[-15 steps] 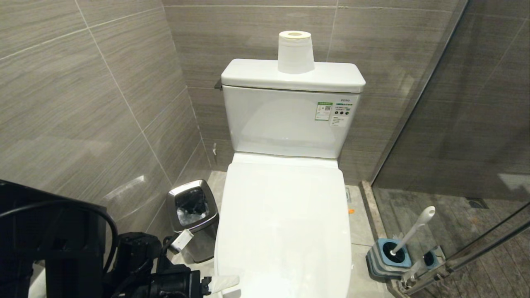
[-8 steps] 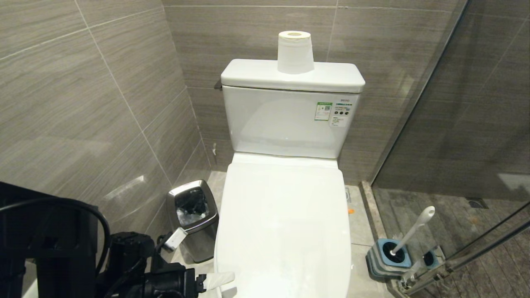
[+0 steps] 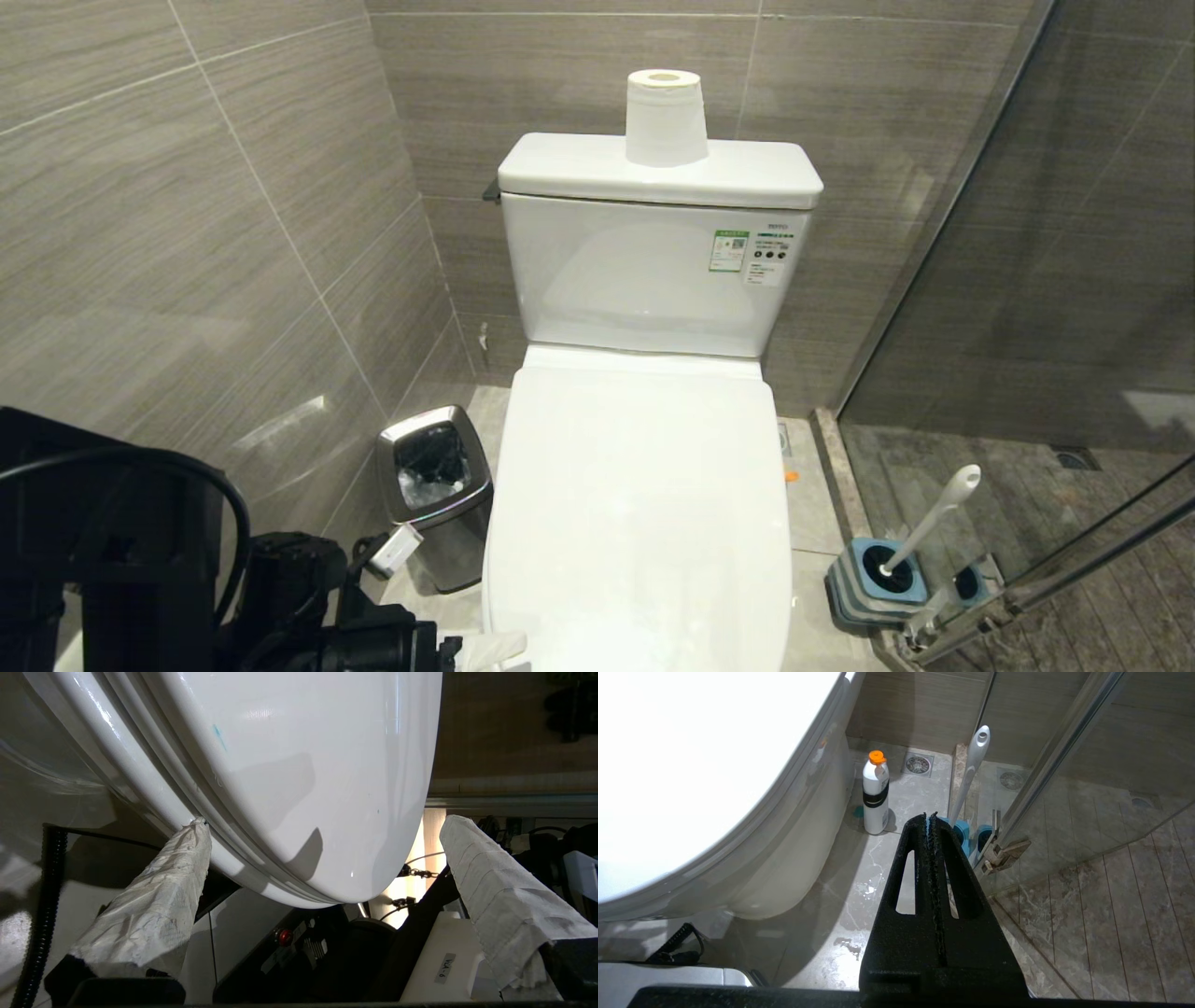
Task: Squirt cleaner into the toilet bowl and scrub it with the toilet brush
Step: Use the left hand to lift the toilet lid slightly
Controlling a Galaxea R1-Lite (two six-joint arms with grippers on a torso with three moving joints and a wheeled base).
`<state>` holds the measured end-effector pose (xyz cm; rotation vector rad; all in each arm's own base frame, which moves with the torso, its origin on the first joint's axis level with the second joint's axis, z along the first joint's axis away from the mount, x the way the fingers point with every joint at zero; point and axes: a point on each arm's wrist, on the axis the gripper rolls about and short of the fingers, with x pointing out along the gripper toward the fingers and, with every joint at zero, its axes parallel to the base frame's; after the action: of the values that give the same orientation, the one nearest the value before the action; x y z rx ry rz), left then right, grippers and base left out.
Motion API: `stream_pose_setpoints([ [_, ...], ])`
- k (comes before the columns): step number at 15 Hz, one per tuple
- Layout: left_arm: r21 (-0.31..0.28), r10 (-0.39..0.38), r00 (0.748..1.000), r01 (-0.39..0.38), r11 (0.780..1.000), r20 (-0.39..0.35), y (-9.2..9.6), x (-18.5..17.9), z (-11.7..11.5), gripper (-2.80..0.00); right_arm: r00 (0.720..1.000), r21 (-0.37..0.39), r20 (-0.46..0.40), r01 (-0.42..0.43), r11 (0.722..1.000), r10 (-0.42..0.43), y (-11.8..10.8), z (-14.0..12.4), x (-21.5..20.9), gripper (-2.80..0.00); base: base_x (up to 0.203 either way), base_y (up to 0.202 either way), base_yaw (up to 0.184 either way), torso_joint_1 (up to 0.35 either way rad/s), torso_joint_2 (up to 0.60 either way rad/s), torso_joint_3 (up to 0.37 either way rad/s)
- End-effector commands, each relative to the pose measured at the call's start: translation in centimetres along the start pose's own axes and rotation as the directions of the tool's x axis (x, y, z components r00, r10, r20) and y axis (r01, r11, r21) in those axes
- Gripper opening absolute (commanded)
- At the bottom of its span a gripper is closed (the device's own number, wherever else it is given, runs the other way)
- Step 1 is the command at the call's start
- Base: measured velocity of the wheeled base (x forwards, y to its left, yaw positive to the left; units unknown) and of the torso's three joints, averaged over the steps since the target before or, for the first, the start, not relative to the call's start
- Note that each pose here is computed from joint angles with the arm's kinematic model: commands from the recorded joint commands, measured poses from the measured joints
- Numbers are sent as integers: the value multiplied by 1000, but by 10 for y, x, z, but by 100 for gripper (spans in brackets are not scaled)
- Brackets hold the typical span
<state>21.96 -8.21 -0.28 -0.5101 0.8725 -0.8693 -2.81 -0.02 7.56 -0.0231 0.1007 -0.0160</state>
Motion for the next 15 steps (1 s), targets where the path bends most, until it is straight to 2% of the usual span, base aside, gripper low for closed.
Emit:
stream_pose_setpoints([
  [1,17,-11,1000,11,1000,-8,0,3,0,0,1000,0,0,0,1000,0,0,0,0,-280,0,0,0,0,0,0],
  [3,13,-11,1000,11,1000,-21,1,5,-3,0,1000,0,-1,-1,1000,1,0,0,0,-280,0,0,0,0,0,0],
  [6,51,-8,1000,9,999,-23,2,6,-3,0,1000,0,-1,0,1000,0,0,0,0,-280,0,0,0,0,0,0],
  [8,49,-4,1000,5,999,-31,2,6,-4,0,1000,0,-1,-1,1000,1,0,0,0,-280,0,0,0,0,0,0],
  [15,131,16,997,-7,991,-72,6,9,-6,0,1000,0,0,0,1000,0,0,0,0,-280,0,0,0,0,0,0],
])
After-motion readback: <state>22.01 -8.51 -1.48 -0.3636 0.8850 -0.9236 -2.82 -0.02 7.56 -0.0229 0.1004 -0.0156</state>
